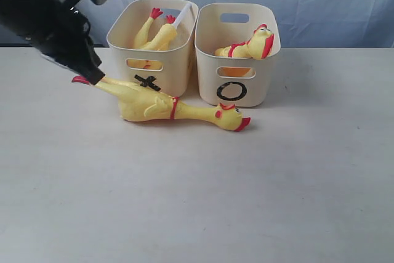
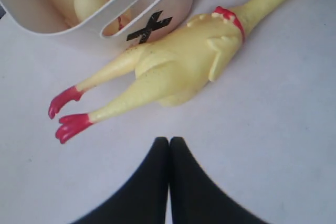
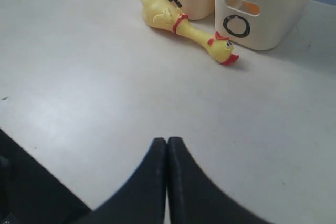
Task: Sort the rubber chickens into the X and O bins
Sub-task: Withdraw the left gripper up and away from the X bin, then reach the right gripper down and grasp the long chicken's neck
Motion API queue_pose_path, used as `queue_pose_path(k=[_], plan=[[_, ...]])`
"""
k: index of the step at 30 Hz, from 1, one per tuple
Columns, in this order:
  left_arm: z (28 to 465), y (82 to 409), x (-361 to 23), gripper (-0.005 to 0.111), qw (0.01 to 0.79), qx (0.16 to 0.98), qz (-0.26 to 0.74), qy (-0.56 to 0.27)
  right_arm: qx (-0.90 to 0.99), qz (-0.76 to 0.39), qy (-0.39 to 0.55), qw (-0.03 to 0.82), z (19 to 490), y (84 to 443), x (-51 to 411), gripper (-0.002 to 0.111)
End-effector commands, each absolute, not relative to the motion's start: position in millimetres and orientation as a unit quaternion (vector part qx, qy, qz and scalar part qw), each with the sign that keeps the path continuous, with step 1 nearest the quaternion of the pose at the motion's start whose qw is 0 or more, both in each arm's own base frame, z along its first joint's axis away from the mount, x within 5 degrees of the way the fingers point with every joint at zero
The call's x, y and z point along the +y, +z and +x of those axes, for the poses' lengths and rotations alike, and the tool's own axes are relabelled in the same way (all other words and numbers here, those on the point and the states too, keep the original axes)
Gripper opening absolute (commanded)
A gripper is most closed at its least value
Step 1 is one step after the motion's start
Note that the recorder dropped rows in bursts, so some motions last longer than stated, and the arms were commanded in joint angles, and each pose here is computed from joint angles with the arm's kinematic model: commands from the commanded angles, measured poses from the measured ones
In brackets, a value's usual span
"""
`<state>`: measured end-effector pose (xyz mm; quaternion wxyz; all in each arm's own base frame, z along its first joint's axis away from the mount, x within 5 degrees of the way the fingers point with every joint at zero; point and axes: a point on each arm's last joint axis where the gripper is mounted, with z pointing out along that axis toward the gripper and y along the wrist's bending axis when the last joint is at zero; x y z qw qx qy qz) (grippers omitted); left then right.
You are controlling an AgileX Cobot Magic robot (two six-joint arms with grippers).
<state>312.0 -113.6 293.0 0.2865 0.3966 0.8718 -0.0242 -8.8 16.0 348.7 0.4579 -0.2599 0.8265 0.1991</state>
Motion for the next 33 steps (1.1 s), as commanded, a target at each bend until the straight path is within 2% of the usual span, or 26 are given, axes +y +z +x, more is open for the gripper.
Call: queue_pose_path(k=[1, 8, 16, 20, 25, 33], plan=[[267.7, 298.2, -104.0, 0.0, 0.337, 0.872, 0.349, -0.067, 0.799, -0.247, 0.211, 0.506, -4.4, 356.5, 17.9, -0.001], [200.1, 302.6, -85.6, 0.0, 0.396, 0.858, 0.314, -0.097, 0.77, -0.242, 0.232, 0.543, 5.5, 367.6, 25.0, -0.001], [115.5, 332.9, -60.3, 0.0, 0.499, 0.801, 0.313, -0.107, 0.766, -0.325, 0.208, 0.515, 39.3, 367.8, 49.0, -0.001], [69.6, 352.8, -45.9, 0.0, 0.575, 0.75, 0.311, -0.105, 0.763, -0.344, 0.202, 0.508, 68.3, 366.8, 65.3, -0.001], [20.3, 357.8, -31.3, 0.0, 0.628, 0.703, 0.319, -0.101, 0.782, -0.388, 0.183, 0.452, 111.8, 352.7, 89.4, -0.001], [-16.7, 351.1, -9.5, 0.0, 0.667, 0.687, 0.285, -0.057, 0.787, -0.444, 0.181, 0.389, 175.7, 330.7, 127.3, -0.001]])
